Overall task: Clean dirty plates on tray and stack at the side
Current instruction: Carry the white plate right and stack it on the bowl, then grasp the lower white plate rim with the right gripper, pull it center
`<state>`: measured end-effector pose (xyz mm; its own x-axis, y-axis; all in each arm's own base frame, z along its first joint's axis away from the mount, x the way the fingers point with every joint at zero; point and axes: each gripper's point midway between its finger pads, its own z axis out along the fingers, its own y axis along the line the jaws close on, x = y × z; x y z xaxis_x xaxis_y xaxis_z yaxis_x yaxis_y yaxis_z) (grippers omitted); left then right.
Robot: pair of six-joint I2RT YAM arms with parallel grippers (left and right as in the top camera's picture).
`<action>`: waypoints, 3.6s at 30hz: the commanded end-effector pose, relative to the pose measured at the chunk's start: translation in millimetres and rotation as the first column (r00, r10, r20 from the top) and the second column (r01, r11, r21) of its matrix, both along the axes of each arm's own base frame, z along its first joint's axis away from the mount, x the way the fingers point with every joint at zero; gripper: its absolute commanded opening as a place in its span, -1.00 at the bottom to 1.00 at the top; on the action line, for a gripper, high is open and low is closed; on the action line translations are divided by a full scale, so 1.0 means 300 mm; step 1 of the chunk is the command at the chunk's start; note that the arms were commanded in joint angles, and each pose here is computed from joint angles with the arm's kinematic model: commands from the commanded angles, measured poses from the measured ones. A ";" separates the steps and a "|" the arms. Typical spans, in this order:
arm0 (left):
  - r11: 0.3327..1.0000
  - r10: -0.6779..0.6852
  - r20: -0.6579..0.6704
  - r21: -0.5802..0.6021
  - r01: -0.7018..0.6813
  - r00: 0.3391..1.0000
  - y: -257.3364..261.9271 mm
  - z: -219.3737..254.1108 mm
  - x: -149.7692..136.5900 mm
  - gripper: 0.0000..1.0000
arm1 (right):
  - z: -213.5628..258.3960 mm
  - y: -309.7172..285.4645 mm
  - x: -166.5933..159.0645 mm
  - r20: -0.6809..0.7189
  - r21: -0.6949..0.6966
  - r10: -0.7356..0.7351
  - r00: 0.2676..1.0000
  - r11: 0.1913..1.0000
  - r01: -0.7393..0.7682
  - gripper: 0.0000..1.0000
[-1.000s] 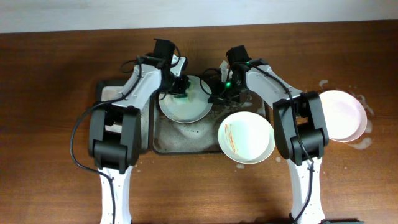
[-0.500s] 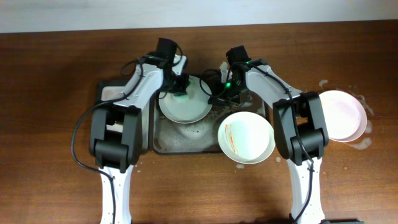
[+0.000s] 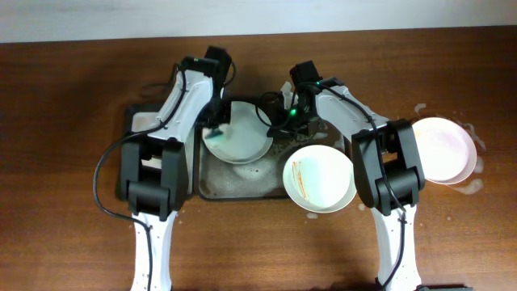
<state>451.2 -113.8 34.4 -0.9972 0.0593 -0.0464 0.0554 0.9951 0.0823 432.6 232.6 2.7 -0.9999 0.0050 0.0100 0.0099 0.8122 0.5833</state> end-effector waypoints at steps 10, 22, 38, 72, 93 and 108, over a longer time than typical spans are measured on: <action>0.999 0.028 0.196 0.010 -0.031 0.980 0.008 0.343 0.122 -0.99 | -0.062 -0.084 -0.023 -0.016 -0.126 -0.012 1.000 0.992 0.010 -0.92; 0.996 0.026 0.191 -0.084 -0.010 0.981 -0.049 0.340 0.126 -1.00 | 0.695 -0.661 -0.019 0.586 -0.741 -0.017 0.810 0.392 0.544 -0.92; 0.996 0.019 0.190 -0.084 -0.004 0.982 -0.059 0.340 0.123 -0.99 | 0.968 -0.456 -0.116 0.728 -0.660 0.322 0.605 0.091 0.745 -0.92; 0.996 0.020 0.202 -0.087 -0.003 0.979 -0.062 0.343 0.133 -1.00 | 0.282 -1.585 -0.438 0.326 -0.433 -0.822 0.468 0.310 0.847 -0.92; 0.996 0.008 0.213 -0.091 0.012 0.977 -0.089 0.332 0.143 -1.00 | 0.359 -0.727 -0.308 0.053 -0.346 -0.318 0.946 0.883 0.316 0.24; 0.996 0.008 0.216 -0.091 0.012 0.976 -0.089 0.332 0.146 -1.00 | 0.036 -0.648 -0.496 -0.050 -0.376 -0.233 0.971 0.905 0.198 -0.86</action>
